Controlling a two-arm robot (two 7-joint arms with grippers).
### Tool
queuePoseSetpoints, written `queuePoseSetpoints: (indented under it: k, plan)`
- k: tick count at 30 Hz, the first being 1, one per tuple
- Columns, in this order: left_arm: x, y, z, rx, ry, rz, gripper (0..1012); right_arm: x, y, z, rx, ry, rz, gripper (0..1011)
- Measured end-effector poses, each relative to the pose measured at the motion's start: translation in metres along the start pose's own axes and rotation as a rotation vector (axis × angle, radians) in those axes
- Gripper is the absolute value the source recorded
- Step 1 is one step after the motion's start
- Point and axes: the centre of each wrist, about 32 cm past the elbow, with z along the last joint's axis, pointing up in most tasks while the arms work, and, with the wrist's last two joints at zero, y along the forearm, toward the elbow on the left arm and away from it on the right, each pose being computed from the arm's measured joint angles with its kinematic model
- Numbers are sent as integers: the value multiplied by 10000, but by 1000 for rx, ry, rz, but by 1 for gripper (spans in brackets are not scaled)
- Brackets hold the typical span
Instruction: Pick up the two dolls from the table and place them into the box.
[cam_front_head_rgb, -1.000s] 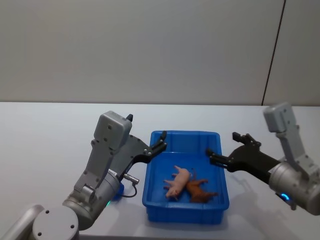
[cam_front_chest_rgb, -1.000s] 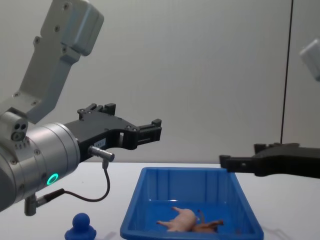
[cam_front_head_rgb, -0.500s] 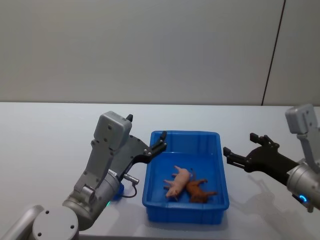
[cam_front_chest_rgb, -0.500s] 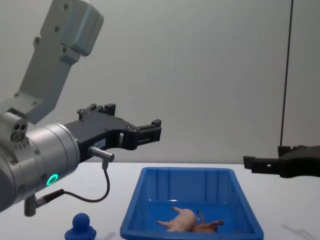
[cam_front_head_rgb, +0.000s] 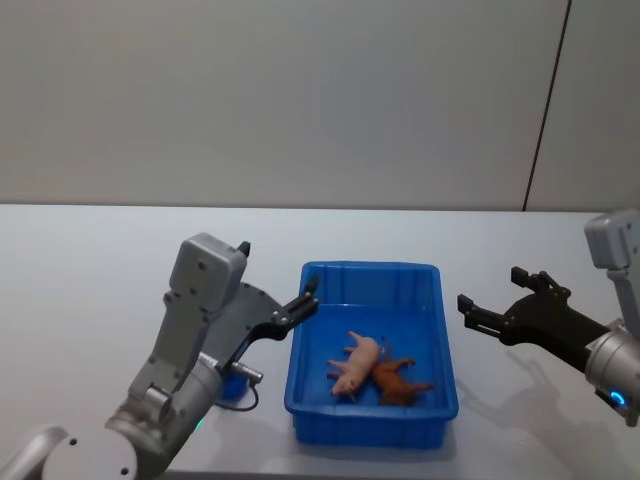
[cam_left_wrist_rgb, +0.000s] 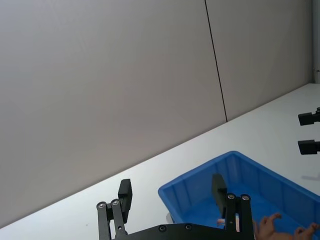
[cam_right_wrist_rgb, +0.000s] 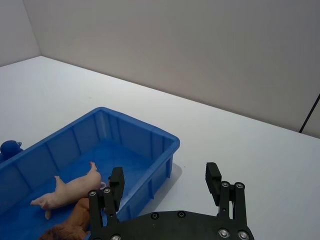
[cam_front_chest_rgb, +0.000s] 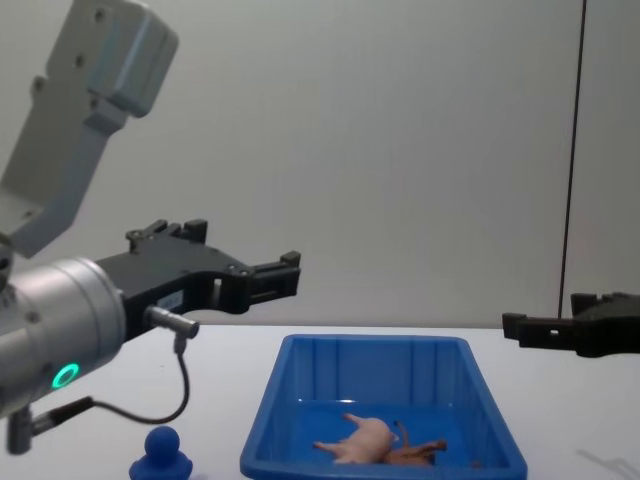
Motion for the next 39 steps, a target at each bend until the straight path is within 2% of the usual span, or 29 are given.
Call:
queuePoseSetpoints:
  k: [6, 11, 18, 19, 25, 28, 36, 39]
  plan:
    - [24, 101, -7, 28, 17, 8, 1002, 11, -9, -3, 0, 1, -2, 1001]
    - [50, 190, -47, 49, 46, 14, 1002, 18, -14, -5, 0, 2, -3, 1001]
    - [89, 278, -143, 78, 92, 18, 1002, 22, -18, -6, 0, 2, -4, 1001]
    - [102, 292, -174, 89, 100, 19, 1002, 22, -18, -6, 0, 2, -4, 1001]
    - [141, 321, -286, 126, 132, 14, 1002, 25, -21, -8, 0, 2, -5, 1001]
    - [172, 329, -359, 158, 143, 11, 1002, 26, -22, -8, 0, 3, -5, 1001]
    - [243, 315, -457, 224, 144, -2, 1002, 28, -23, -8, 0, 2, -5, 1001]
    - [289, 301, -513, 265, 138, -13, 1002, 28, -23, -8, 0, 2, -5, 1001]
